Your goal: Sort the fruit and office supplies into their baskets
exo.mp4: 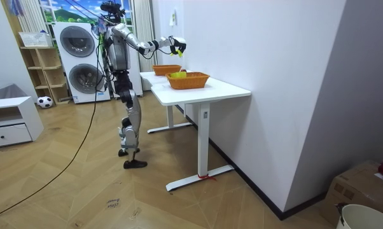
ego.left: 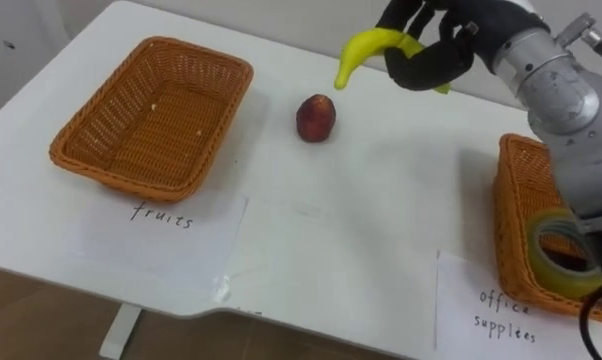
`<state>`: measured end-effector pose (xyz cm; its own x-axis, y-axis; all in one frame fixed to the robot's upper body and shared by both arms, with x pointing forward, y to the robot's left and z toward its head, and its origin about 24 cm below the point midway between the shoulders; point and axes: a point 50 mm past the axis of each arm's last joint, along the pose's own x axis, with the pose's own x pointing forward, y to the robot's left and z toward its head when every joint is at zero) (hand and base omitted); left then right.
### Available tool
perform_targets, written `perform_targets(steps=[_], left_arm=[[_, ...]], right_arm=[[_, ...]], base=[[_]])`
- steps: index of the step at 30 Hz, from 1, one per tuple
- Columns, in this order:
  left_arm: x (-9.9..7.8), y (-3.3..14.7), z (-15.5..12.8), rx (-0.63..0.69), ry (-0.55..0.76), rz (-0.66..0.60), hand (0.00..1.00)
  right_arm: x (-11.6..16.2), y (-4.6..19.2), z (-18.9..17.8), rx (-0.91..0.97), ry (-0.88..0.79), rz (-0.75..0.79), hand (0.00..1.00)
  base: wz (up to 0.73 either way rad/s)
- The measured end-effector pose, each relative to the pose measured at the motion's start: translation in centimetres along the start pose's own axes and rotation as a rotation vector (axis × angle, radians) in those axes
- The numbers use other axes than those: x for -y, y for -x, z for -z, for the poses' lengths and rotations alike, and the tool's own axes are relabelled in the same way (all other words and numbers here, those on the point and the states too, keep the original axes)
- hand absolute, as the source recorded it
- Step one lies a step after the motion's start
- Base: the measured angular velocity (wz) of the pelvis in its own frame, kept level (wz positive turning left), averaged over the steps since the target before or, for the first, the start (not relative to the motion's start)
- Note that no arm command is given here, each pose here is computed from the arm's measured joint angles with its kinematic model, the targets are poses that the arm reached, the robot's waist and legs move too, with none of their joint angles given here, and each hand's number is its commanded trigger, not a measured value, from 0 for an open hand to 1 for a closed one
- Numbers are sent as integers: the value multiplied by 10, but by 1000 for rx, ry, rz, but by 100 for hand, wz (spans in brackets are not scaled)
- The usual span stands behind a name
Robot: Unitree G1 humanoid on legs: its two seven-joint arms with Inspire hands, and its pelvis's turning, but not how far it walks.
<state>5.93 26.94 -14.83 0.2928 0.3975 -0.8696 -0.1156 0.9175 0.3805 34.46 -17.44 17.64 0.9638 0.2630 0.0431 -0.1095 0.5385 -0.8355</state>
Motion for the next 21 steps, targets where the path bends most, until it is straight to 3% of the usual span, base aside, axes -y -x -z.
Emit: perform_targets(steps=[9,21], left_arm=[[3,2,9,-38,-25,11,0],[2,2,16,-68,-36,18,0]], right_arm=[[0,-1,0,-8,-9,30,100],[4,-12,-26,73,-59,117,100]], base=[[8],[7]])
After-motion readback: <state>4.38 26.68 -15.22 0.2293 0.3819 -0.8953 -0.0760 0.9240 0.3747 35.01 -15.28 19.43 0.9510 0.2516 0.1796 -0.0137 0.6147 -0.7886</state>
